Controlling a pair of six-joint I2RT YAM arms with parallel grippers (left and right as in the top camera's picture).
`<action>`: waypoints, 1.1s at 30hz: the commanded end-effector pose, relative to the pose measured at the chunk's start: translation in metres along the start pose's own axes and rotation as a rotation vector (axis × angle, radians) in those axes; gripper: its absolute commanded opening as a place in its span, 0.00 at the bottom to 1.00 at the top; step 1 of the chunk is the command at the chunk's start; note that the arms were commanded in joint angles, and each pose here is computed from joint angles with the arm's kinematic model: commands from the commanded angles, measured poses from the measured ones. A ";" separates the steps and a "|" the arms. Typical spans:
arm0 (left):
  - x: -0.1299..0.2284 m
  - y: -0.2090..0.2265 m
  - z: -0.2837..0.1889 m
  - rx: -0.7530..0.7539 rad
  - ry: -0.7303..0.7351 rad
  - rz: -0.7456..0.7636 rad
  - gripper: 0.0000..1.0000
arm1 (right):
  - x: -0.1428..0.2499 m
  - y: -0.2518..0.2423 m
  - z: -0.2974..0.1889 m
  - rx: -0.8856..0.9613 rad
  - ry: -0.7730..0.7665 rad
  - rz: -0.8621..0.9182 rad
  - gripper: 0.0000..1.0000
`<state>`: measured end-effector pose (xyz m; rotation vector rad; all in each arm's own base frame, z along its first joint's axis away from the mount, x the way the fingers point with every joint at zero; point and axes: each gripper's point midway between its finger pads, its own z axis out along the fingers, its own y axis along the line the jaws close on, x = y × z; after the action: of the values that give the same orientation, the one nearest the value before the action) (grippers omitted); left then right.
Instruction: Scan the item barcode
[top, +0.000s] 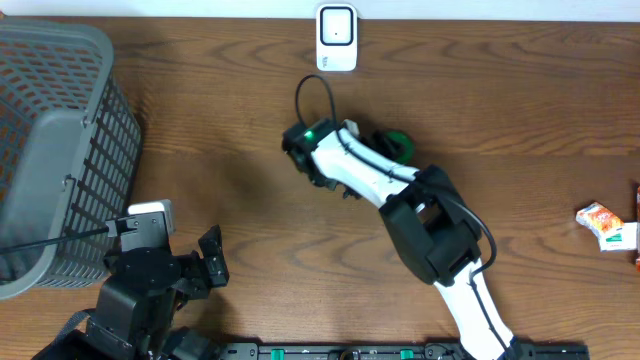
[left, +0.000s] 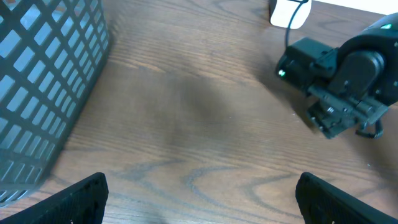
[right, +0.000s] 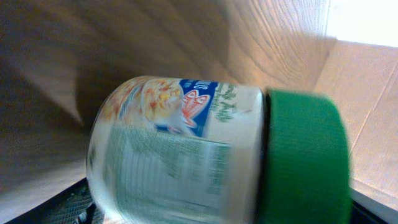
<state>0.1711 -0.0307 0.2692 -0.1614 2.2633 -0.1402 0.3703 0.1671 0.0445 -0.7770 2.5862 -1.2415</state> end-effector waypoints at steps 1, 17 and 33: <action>-0.006 0.002 -0.004 -0.010 -0.021 -0.015 0.97 | -0.001 0.005 -0.018 -0.030 -0.037 -0.002 0.91; -0.005 0.002 -0.004 -0.010 -0.021 -0.014 0.97 | 0.009 0.064 -0.069 -0.389 0.018 0.000 0.99; -0.005 0.002 -0.004 -0.010 -0.020 -0.015 0.97 | -0.007 -0.015 -0.099 -0.732 -0.011 -0.111 0.99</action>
<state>0.1711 -0.0307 0.2692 -0.1618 2.2633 -0.1404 0.3429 0.2408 0.1105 -0.9143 3.0007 -0.4078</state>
